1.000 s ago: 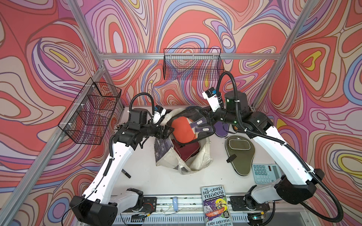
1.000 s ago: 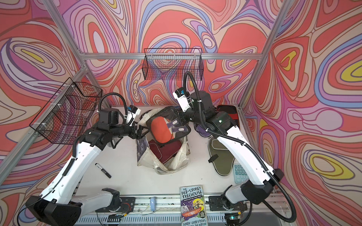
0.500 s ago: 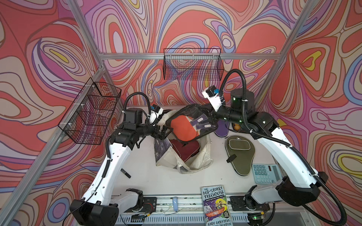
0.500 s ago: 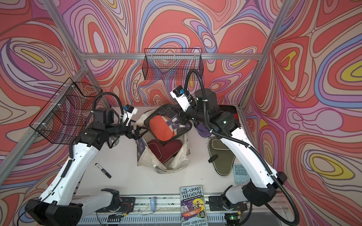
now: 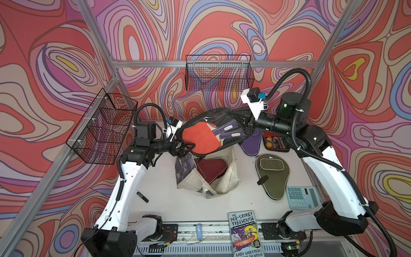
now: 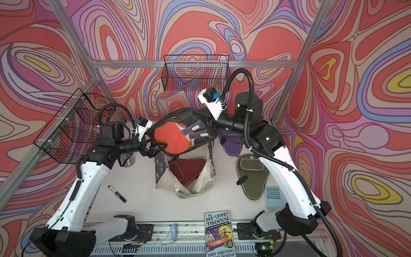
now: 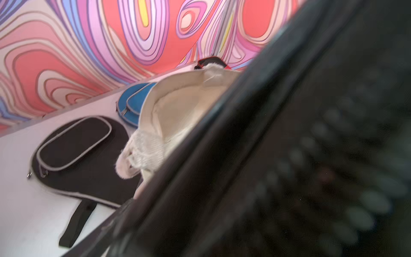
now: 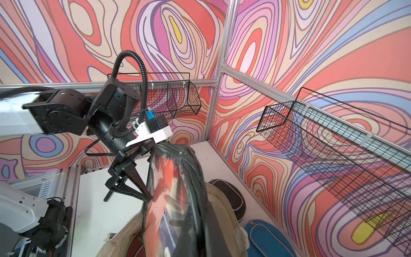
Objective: Remove the ping pong set from the canvas bag
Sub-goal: Pick up the ping pong set from the canvas bag.
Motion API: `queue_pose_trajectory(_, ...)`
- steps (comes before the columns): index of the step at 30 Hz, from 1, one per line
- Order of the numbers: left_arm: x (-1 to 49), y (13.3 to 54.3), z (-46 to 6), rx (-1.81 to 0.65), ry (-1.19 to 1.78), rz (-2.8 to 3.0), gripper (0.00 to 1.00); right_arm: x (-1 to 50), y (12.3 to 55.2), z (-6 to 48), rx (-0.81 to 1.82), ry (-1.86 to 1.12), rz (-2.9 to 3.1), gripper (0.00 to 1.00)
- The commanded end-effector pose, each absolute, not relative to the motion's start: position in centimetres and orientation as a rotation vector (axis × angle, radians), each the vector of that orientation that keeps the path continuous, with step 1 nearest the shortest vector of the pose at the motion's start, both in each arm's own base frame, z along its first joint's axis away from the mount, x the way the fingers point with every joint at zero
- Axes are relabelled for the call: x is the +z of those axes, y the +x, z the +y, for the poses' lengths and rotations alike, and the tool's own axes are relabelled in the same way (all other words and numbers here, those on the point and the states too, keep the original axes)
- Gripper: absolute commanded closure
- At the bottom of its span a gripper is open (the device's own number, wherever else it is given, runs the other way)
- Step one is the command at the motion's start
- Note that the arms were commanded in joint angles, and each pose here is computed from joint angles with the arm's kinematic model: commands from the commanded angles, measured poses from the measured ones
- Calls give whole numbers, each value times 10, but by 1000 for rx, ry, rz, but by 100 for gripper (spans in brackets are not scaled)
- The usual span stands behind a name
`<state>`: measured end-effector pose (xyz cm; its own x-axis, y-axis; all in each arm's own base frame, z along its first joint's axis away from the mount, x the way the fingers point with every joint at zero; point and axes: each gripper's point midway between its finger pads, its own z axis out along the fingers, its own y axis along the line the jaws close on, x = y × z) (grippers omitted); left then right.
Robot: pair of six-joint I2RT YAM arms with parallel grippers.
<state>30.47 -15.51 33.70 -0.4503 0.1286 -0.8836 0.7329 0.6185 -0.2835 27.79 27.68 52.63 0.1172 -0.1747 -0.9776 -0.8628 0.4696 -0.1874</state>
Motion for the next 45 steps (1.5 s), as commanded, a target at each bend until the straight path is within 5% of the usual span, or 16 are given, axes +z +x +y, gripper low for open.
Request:
queue_pose_trajectory(1,357,297,-166,-937,746,1790,1,564,260,276,691,-1008,1216,100)
queue_pose_trajectory(4,365,292,-172,-1015,760,1732,6,562,266,278,715,-1003,1213,100)
queue_pose_trajectory(7,370,290,-175,-1063,762,1702,23,557,274,278,735,-990,1220,100)
queue_pose_trajectory(11,375,286,-174,-1062,752,1690,84,539,294,276,730,-941,1290,100)
queue_pose_trajectory(13,379,284,-172,-1030,746,1686,100,524,307,274,699,-915,1351,100)
queue_pose_trajectory(18,389,278,-162,-893,748,1708,100,473,332,267,578,-915,1529,100)
queue_pose_trajectory(20,393,277,-157,-827,753,1723,100,454,337,263,523,-941,1596,91)
queue_pose_trajectory(22,396,277,-152,-757,757,1734,100,442,337,260,479,-980,1637,67)
queue_pose_trajectory(25,398,277,-144,-657,766,1749,100,432,336,251,405,-1028,1689,12)
queue_pose_trajectory(26,398,278,-141,-632,768,1751,100,431,335,249,384,-1045,1701,2)
queue_pose_trajectory(45,365,269,-150,-335,1079,1769,100,434,305,289,142,-1479,1360,2)
